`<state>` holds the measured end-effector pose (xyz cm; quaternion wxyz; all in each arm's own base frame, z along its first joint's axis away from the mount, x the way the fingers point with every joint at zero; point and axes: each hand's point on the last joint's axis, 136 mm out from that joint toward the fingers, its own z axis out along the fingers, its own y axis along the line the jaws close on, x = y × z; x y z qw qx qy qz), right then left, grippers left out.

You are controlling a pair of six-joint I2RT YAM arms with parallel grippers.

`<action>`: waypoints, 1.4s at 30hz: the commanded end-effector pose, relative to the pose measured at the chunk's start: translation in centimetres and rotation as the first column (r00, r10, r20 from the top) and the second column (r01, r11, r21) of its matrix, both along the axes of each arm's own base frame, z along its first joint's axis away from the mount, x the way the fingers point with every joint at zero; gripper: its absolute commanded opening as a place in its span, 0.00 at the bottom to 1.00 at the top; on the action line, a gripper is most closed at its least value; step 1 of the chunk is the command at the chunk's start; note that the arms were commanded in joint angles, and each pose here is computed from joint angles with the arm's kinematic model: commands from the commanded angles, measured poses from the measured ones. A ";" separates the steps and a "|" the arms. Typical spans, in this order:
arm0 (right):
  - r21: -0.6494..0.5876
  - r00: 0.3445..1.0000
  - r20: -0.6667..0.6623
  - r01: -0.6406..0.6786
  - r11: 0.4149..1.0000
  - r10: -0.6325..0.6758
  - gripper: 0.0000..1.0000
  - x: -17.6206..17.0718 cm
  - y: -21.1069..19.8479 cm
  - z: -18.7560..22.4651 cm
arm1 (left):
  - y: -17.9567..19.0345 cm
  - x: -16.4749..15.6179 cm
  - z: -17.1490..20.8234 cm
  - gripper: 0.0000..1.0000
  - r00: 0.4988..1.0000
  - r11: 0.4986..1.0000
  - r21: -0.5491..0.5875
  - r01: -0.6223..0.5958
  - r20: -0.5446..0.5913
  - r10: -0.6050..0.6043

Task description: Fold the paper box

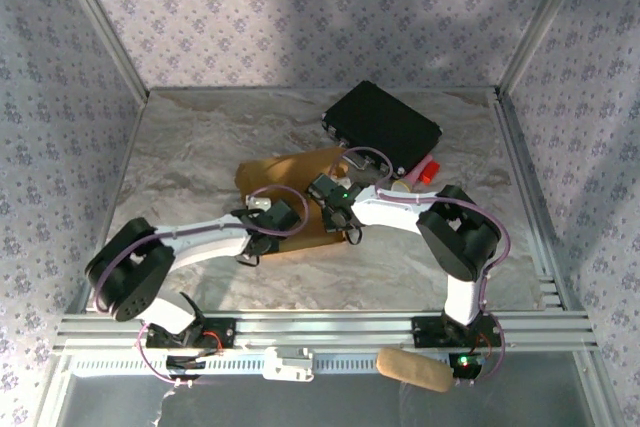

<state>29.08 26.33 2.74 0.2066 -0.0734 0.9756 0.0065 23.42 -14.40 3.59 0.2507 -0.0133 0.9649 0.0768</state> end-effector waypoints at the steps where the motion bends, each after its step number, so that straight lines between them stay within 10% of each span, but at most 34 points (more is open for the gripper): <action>1: -0.038 1.000 -0.008 -0.010 0.999 0.009 0.04 -0.2 -0.7 -0.6 | -0.4 0.7 5.3 0.66 0.996 0.995 -0.092 0.041 0.081 -0.033; 14: 0.040 0.984 0.058 -0.168 0.985 0.166 0.50 -0.4 0.6 4.2 | 3.1 4.7 12.8 0.70 0.975 0.861 -0.456 0.223 0.108 -0.195; 31: 0.266 0.893 0.289 -0.422 0.867 0.346 0.56 2.1 -4.0 14.4 | 3.7 6.8 12.5 0.63 0.964 0.890 -0.373 0.263 0.136 -0.228; 42: 0.203 0.813 0.333 -0.556 0.806 0.477 0.58 6.5 -1.4 16.0 | 3.2 8.2 12.1 0.56 0.965 0.902 -0.343 0.263 0.111 -0.239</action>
